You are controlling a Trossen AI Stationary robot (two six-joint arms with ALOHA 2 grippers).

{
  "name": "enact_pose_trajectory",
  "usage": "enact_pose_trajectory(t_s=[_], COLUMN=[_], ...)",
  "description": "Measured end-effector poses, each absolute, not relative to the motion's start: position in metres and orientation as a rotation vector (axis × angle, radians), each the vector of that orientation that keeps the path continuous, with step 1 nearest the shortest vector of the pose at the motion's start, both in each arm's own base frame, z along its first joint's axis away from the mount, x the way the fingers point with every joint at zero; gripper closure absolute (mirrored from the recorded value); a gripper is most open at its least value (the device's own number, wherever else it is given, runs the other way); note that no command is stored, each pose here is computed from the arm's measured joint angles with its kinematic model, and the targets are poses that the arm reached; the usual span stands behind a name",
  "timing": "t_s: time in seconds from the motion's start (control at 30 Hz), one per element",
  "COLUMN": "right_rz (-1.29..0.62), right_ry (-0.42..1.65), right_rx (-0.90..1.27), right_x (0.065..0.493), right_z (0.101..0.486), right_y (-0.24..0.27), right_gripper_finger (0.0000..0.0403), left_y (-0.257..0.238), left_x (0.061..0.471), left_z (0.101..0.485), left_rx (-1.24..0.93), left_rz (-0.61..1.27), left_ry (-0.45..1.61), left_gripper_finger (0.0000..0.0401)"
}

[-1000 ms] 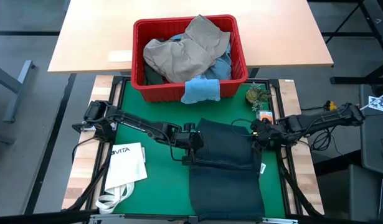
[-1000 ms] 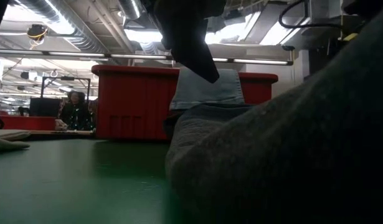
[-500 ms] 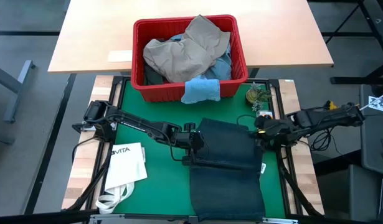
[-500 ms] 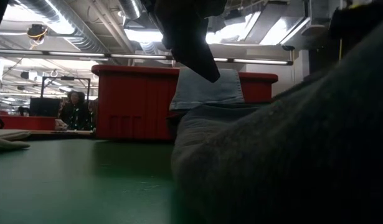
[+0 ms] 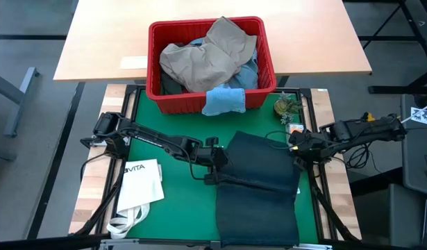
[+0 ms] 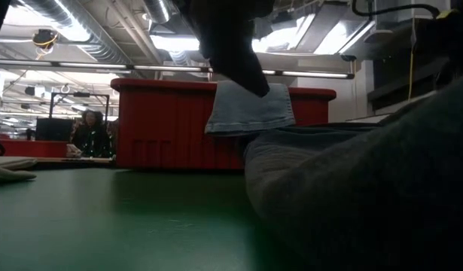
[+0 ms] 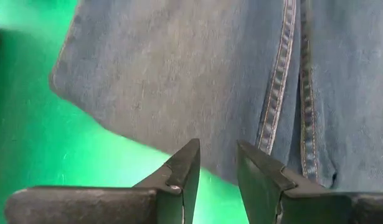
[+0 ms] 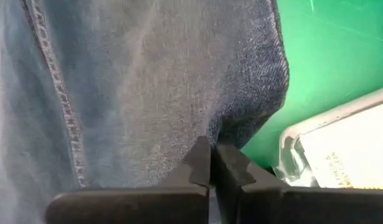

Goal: Fold Laundry from Bin
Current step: Fold the dark blue pants

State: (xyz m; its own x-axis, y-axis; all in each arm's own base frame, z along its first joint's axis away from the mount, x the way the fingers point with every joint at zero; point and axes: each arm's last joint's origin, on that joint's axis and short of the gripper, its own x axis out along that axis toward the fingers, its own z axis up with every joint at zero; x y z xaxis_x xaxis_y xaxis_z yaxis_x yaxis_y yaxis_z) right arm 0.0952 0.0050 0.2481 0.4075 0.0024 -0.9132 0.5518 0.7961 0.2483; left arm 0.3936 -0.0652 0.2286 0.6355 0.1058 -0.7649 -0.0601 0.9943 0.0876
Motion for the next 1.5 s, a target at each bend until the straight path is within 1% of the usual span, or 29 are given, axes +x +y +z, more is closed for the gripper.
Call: enact_pose_trajectory(t_s=[0.07, 0.17, 0.4, 0.53, 0.73, 0.9, 1.0, 1.1, 1.23, 1.4, 1.5], right_rz=[-0.368, -0.352, -0.262, -0.231, -0.262, -0.410, -0.433, -0.430, -0.381, -0.348, -0.338], right_ry=[1.121, 1.140, 1.190, 1.207, 1.258, 1.386, 1.405, 1.441, 1.504, 1.551, 1.582], right_rx=[0.578, 0.580, 0.586, 0.604, 0.592, 0.534, 0.528, 0.516, 0.497, 0.492, 0.481], right_x=[0.096, 0.096, 0.096, 0.095, 0.087, 0.082, 0.087, 0.092, 0.098, 0.102, 0.105], right_z=[0.247, 0.247, 0.246, 0.246, 0.252, 0.246, 0.244, 0.242, 0.238, 0.236, 0.233], right_y=[0.005, 0.006, 0.008, 0.009, 0.008, 0.006, 0.006, 0.006, 0.008, 0.009, 0.009], right_gripper_finger=[0.0398, 0.0398, 0.0399, 0.0398, 0.0398, 0.0398, 0.0398, 0.0398, 0.0397, 0.0397, 0.0384], left_y=[-0.067, -0.070, -0.071, -0.072, -0.075, -0.079, -0.081, -0.082, -0.083, -0.083, -0.083], left_x=[0.401, 0.410, 0.417, 0.417, 0.421, 0.425, 0.426, 0.429, 0.431, 0.431, 0.431], left_z=[0.226, 0.212, 0.178, 0.178, 0.180, 0.170, 0.160, 0.147, 0.134, 0.131, 0.130], left_rx=[0.045, 0.046, 0.040, 0.037, 0.026, 0.029, 0.033, 0.036, 0.039, 0.045, 0.048], left_rz=[0.091, 0.086, 0.098, 0.097, 0.087, 0.080, 0.072, 0.066, 0.063, 0.060, 0.060], left_ry=[0.826, 0.818, 0.904, 0.898, 0.851, 0.847, 0.868, 0.894, 0.913, 0.922, 0.922], left_gripper_finger=[0.0305, 0.0305, 0.0305, 0.0305, 0.0305, 0.0305, 0.0305, 0.0305, 0.0305, 0.0305, 0.0305])
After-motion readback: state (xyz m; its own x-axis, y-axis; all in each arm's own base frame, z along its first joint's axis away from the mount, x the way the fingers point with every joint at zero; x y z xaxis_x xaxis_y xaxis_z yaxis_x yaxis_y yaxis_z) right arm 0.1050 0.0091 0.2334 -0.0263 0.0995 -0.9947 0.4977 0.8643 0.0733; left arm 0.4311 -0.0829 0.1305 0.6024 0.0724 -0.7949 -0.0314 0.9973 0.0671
